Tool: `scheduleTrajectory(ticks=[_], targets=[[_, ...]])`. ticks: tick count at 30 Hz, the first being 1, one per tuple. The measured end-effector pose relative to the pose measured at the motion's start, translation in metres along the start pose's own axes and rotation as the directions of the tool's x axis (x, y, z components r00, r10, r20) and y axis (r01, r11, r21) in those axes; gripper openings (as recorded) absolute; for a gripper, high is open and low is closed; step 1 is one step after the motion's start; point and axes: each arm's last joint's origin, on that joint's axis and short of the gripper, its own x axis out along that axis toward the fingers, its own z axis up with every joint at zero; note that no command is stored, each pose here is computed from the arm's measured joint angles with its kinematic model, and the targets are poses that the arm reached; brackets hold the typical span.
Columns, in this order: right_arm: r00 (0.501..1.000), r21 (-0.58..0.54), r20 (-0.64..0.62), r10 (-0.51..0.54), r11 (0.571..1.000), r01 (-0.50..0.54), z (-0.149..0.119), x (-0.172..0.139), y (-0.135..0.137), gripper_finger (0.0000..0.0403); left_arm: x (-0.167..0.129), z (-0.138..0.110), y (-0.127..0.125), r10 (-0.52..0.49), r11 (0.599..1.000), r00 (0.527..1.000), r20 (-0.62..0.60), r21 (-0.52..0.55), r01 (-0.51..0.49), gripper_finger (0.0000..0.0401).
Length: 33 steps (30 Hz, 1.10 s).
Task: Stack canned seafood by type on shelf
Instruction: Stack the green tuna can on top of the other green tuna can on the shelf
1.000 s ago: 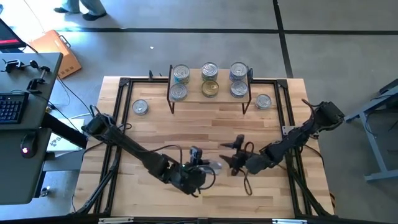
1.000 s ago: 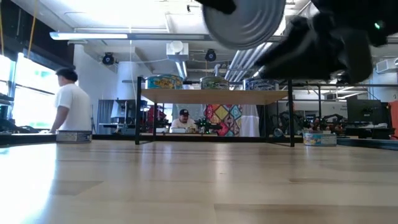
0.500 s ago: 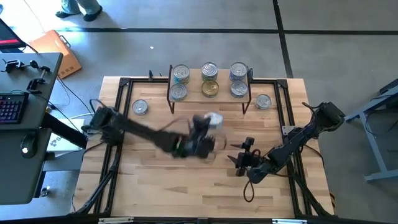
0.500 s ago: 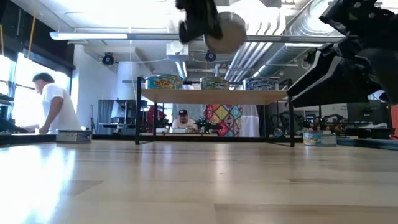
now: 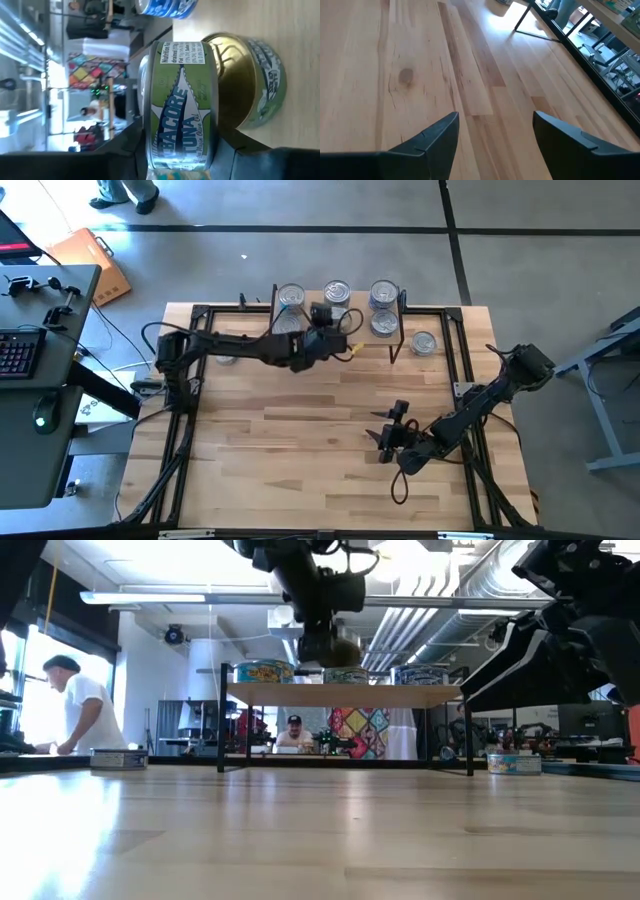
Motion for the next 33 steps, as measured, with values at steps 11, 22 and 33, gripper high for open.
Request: scheduleTrajectory(ticks=[11,22,33], targets=[[1.0,0.007,-0.001,0.001,1.0,-0.001,0.0,0.0,0.0,0.0244,0.003,0.002,-0.003,-0.047,0.998,0.997,0.054,-0.034,0.049,0.0147],[1.0,0.014,-0.002,0.002,1.0,-0.002,0.0,0.0,0.0,0.0244,0.001,0.005,0.0,-0.075,0.99,0.992,0.099,-0.113,0.086,0.0246],[1.0,0.015,-0.001,0.002,1.0,-0.002,0.0,0.0,0.0,0.0244,0.0,0.011,0.017,-0.106,0.98,0.974,0.2,-0.145,0.137,0.0287]])
